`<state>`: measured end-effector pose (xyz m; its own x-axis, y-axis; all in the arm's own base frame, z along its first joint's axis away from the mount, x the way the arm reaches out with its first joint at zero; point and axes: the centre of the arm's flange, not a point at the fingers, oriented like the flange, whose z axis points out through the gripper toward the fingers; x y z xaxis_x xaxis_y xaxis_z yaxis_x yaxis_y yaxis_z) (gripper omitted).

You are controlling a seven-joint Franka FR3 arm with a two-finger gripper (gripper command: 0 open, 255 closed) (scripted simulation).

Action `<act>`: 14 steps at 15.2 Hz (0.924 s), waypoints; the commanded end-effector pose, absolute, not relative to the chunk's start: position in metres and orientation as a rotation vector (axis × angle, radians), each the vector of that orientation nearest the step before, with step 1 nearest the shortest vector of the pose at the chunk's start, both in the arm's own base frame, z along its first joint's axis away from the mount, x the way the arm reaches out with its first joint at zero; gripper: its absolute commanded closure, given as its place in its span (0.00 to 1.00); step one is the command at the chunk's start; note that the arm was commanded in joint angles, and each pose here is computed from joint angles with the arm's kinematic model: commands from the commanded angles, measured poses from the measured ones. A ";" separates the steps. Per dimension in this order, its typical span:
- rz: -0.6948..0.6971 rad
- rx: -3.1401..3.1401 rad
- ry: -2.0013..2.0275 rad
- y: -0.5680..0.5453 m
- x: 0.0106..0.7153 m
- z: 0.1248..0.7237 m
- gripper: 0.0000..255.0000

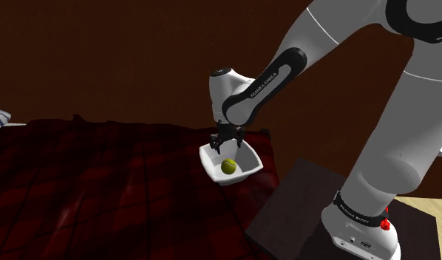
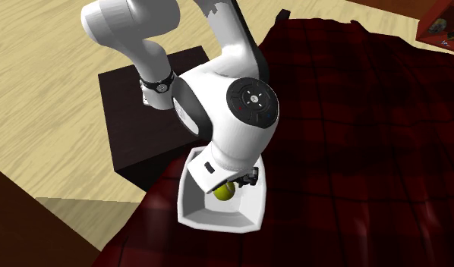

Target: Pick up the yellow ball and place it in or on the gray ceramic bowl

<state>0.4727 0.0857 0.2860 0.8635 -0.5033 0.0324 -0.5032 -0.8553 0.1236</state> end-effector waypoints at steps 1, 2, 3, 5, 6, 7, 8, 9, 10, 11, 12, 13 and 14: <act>-0.002 2.908 -0.789 0.086 0.473 0.286 0.00; -0.002 2.908 -0.789 0.086 0.473 0.286 0.00; -0.002 2.908 -0.789 0.087 0.473 0.299 0.00; -0.002 2.908 -0.789 0.091 0.474 0.325 0.00; -0.002 2.908 -0.789 0.092 0.474 0.336 0.00; -0.002 2.908 -0.789 0.092 0.474 0.336 0.00; -0.002 2.908 -0.789 0.092 0.474 0.336 0.00; -0.002 2.908 -0.789 0.092 0.474 0.336 0.00; -0.002 2.908 -0.789 0.092 0.474 0.336 0.00; -0.002 2.908 -0.789 0.092 0.474 0.336 0.00; -0.002 2.908 -0.789 0.092 0.474 0.336 0.00; -0.002 2.908 -0.789 0.092 0.474 0.336 0.00; -0.002 2.908 -0.789 0.092 0.474 0.336 0.00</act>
